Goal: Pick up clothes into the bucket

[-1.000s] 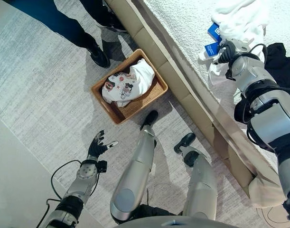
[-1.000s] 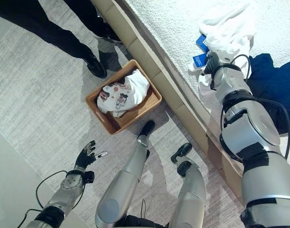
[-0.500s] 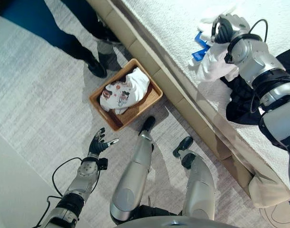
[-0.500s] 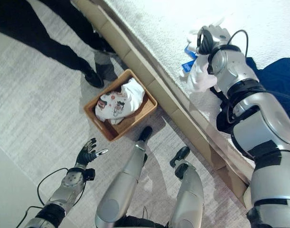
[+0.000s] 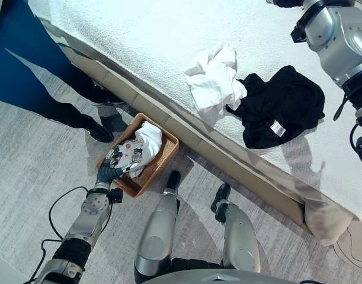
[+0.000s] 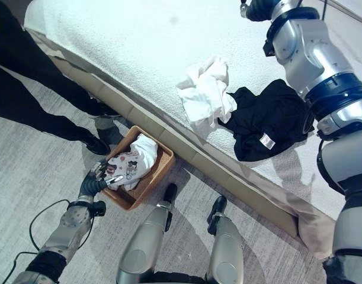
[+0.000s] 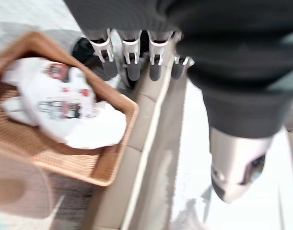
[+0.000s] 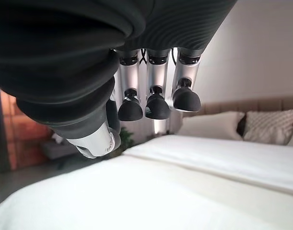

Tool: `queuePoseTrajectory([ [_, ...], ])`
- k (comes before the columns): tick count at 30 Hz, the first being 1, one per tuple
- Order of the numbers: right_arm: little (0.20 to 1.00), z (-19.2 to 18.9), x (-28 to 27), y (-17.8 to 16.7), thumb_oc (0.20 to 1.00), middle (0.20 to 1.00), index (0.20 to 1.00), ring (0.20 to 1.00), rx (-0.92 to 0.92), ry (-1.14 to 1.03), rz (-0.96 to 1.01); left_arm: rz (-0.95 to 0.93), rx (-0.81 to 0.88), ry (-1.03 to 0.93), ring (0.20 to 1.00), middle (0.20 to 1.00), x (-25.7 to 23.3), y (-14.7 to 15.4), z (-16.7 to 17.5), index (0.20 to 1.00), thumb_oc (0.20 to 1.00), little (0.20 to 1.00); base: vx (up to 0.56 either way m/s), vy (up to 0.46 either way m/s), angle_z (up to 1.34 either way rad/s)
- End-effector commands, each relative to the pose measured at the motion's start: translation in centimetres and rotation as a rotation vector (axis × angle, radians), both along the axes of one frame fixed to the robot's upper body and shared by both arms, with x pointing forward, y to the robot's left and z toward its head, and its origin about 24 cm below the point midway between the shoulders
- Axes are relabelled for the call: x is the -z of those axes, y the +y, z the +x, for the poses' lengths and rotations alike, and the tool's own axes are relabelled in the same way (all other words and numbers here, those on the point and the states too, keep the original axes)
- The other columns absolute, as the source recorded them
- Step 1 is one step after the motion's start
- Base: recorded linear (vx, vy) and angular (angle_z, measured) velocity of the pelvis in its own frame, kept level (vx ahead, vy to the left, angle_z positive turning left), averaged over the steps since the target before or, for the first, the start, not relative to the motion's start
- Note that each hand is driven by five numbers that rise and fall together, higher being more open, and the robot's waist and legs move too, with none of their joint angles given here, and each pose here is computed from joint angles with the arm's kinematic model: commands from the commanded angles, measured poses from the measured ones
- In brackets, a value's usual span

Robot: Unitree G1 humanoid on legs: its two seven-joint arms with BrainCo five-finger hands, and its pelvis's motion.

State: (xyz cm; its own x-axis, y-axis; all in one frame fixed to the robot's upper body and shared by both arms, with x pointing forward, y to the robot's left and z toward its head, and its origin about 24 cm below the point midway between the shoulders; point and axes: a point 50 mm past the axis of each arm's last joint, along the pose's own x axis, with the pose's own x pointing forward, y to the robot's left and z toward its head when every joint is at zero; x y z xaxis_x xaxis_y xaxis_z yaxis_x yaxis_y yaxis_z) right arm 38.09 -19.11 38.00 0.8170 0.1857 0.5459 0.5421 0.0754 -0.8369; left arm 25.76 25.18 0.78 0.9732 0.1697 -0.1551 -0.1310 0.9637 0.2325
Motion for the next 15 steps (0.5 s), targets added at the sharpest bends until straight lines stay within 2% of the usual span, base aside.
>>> queuePoseTrajectory([
  [1, 0.2, -1.3, -2.4, -0.4, 0.2, 0.2, 0.2, 0.2, -0.012, -0.097, -0.013, 0.044, 0.019, -0.06, 1.0, 1.0, -1.0, 0.7, -0.6, 1.0, 1.0, 1.0, 0.08, 0.014, 0.02],
  [6, 0.2, -1.6, -1.3, -0.3, 0.2, 0.2, 0.2, 0.2, -0.062, -0.082, 0.002, 0.054, 0.066, -0.191, 1.0, 1.0, -4.1, -0.2, 0.4, 1.0, 1.0, 1.0, 0.07, -0.005, -0.03],
  [9, 0.2, -1.3, -0.1, 0.5, 0.2, 0.2, 0.2, 0.2, -0.155, -0.019, 0.096, 0.159, 0.144, -0.359, 1.0, 1.0, -8.6, -1.5, 1.9, 1.0, 1.0, 1.0, 0.09, -0.006, -0.1],
  [12, 0.2, -0.8, 0.7, 1.6, 0.2, 0.2, 0.2, 0.2, -0.206, 0.057, 0.118, 0.201, 0.192, -0.444, 1.0, 1.0, -10.9, -2.7, 2.8, 1.0, 1.0, 1.0, 0.06, -0.009, -0.24],
  [13, 0.247, -0.8, 0.7, 1.6, 0.247, 0.247, 0.247, 0.247, -0.206, 0.057, 0.118, 0.201, 0.192, -0.444, 1.0, 1.0, -10.9, -2.7, 2.8, 1.0, 1.0, 1.0, 0.06, -0.022, -0.33],
  [14, 0.52, -0.5, 1.2, 1.5, 0.52, 0.52, 0.52, 0.52, -0.201, 0.085, 0.128, 0.193, 0.206, -0.457, 1.0, 1.0, -11.2, -3.2, 3.0, 1.0, 1.0, 1.0, 0.03, -0.016, -0.28],
  [15, 1.0, 0.0, 2.0, 1.1, 1.0, 1.0, 1.0, 1.0, -0.173, 0.131, 0.134, 0.186, 0.226, -0.46, 1.0, 1.0, -11.3, -3.7, 3.1, 1.0, 1.0, 1.0, 0.03, -0.011, -0.23],
])
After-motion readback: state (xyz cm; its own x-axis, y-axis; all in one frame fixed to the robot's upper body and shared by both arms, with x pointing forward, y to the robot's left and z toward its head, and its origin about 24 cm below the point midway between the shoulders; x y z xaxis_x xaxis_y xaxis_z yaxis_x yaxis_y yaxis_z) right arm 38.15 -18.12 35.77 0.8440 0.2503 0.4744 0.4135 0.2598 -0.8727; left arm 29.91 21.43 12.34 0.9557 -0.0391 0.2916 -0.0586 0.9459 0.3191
